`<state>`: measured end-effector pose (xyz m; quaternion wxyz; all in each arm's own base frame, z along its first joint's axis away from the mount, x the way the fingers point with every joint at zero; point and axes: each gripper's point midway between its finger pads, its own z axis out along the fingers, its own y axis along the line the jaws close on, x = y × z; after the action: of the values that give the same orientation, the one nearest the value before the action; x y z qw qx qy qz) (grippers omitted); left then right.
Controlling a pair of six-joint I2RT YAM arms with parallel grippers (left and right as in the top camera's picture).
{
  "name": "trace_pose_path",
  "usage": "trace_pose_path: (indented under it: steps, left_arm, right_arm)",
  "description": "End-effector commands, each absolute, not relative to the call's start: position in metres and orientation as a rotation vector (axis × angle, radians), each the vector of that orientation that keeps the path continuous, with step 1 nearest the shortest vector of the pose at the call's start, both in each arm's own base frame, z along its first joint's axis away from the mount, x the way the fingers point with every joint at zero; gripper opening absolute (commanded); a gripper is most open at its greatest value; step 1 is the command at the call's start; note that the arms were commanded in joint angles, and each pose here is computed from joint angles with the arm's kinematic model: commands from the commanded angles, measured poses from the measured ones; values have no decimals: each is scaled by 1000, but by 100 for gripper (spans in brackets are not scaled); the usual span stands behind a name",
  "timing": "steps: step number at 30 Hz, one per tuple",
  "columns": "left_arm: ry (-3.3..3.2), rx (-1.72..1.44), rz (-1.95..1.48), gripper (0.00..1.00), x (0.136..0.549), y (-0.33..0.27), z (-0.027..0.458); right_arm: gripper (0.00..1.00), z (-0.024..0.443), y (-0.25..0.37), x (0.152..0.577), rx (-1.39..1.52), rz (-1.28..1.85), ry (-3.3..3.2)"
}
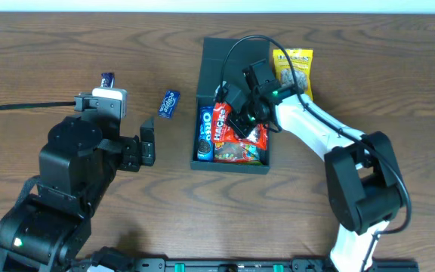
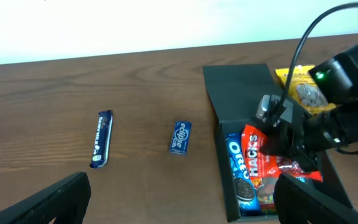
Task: Pack container
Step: 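Press the red bag down, release, and withdraw the right gripper, then reach the right gripper to the yellow Hacks bag and grasp it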
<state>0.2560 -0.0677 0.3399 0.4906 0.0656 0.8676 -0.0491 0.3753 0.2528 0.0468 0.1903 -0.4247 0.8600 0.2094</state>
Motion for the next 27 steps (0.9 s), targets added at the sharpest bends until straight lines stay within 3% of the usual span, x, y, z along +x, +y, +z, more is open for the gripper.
trace_pose_path:
  steps: [1,10,16,23,27]
  left_arm:
    - [2097,155,-105,95,256,-65,344]
    - [2103,156,-104,95,255,-65,343]
    - [2103,156,-103,95,255,-65,343]
    - [2103,156,-103,95,255,-65,343]
    - [2103,156,-103,95,255,-65,343]
  right_arm:
    - [1,103,258,390,-1128,552,2291]
    - [4,216,251,410,-1023,482,1981]
    - [8,264,230,423,-849,454,1914]
    - [11,280,183,453,-584,354,1945]
    - [20,270,146,472,-448,247,1997]
